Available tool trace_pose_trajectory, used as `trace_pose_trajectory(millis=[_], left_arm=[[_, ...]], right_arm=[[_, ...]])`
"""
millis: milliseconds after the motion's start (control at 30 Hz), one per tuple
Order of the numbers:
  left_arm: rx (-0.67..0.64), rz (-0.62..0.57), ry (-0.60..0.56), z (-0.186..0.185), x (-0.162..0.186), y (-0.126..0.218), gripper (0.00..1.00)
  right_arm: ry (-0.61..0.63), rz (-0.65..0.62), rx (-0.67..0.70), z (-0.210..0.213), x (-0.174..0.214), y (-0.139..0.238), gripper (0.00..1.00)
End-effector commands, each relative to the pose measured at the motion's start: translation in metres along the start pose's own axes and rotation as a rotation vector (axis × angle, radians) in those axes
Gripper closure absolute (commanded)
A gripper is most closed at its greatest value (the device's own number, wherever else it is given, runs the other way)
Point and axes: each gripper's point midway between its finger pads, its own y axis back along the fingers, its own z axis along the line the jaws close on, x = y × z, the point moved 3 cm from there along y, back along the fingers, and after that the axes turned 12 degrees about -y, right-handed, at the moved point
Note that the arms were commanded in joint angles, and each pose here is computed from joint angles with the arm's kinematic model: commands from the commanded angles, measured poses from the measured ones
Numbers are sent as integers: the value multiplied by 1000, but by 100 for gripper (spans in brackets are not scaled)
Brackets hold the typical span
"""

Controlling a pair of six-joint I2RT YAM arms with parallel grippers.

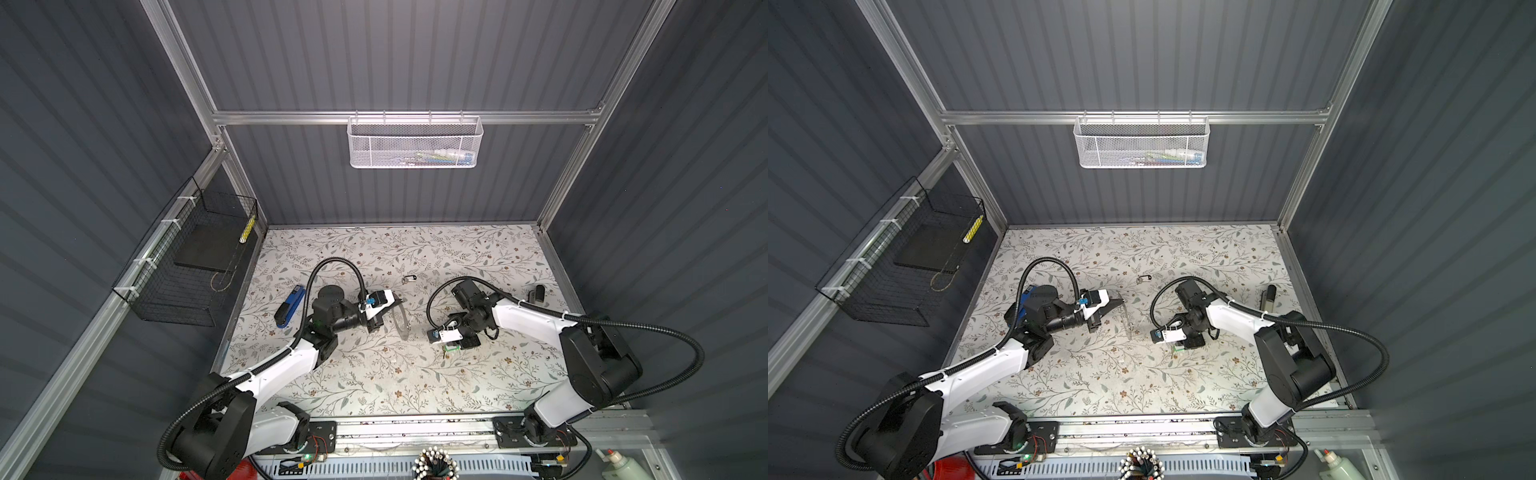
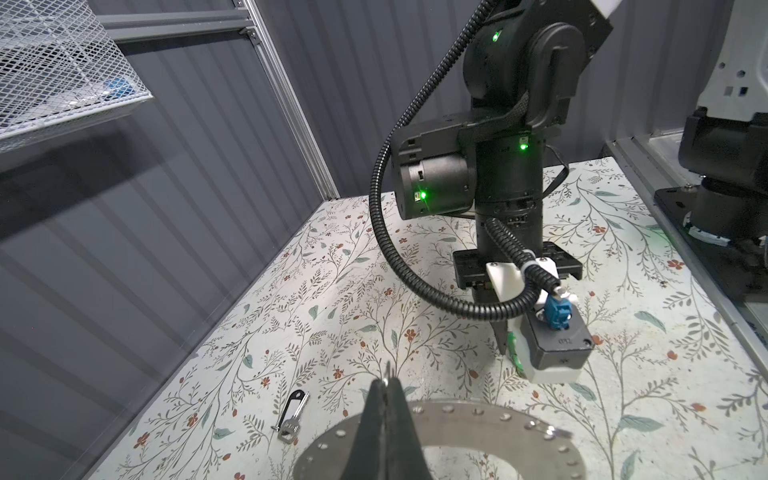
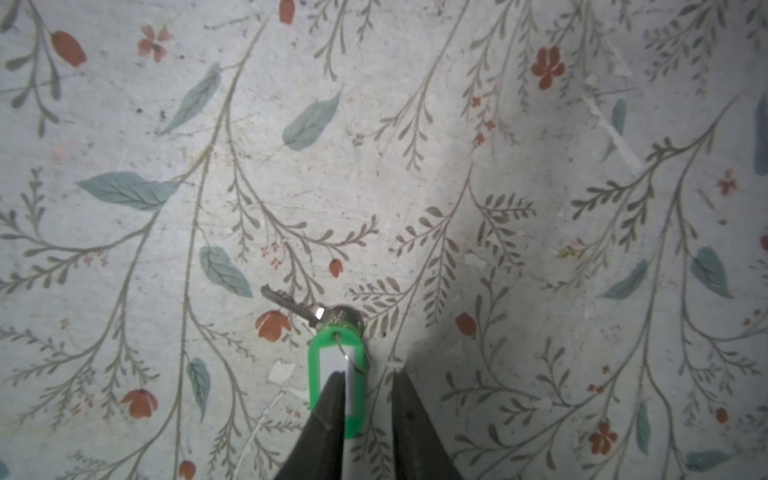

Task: Put the keys on the keyring
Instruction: 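Close the right gripper on the green tag and lift the key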

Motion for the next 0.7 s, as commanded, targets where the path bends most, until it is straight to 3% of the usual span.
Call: trace_pose_trajectory(millis=[0, 333, 667], left_arm=[[9, -16, -19, 1, -2, 0, 100], [16, -23, -17, 1, -3, -1, 100], [22, -26, -9, 0, -2, -2, 100]], right_arm=[[24, 9, -32, 4, 0, -1, 78], [13, 30, -30, 5, 4, -6, 83], [17, 21, -33, 5, 1, -11, 80]])
